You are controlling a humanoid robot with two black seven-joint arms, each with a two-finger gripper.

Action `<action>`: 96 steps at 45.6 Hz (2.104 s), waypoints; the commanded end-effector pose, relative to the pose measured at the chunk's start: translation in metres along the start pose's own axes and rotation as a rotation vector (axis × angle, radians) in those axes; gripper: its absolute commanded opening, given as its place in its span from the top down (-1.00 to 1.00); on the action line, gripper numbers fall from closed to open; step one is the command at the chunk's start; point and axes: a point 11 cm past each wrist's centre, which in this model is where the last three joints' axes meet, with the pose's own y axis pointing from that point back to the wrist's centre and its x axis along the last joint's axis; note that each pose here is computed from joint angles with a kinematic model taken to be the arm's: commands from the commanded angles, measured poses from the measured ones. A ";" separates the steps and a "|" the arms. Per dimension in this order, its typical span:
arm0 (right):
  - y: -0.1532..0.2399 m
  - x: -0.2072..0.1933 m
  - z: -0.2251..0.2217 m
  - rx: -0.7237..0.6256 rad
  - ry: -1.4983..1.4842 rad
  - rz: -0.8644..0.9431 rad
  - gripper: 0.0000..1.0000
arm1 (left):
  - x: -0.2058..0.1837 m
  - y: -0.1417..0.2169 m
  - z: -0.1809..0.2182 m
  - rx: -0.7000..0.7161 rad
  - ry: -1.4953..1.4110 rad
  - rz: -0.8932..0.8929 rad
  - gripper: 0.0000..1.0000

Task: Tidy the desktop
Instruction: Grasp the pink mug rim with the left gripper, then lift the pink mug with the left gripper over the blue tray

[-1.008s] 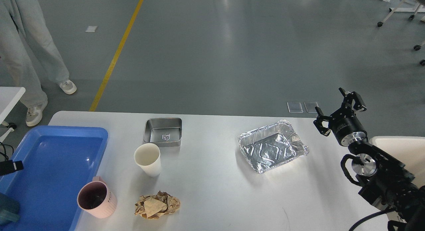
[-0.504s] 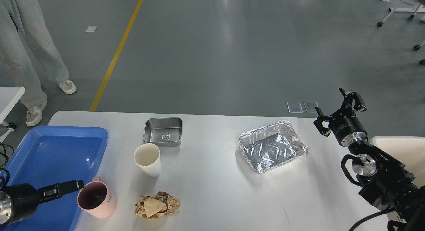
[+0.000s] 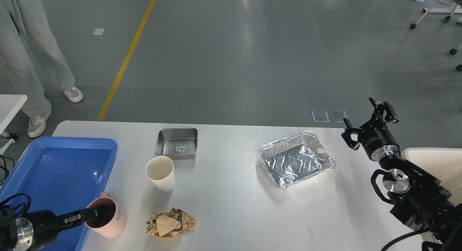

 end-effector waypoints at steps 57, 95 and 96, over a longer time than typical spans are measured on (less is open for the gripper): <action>-0.002 -0.001 -0.005 0.007 0.005 -0.002 -1.00 | 0.092 0.083 0.038 -0.166 0.030 -0.025 1.00; -0.006 -0.009 -0.004 0.009 -0.005 -0.018 -1.00 | 0.160 0.188 0.025 -0.008 0.088 0.174 1.00; -0.006 -0.009 -0.004 0.008 -0.004 -0.019 -1.00 | 0.158 0.187 0.021 0.009 0.096 0.168 1.00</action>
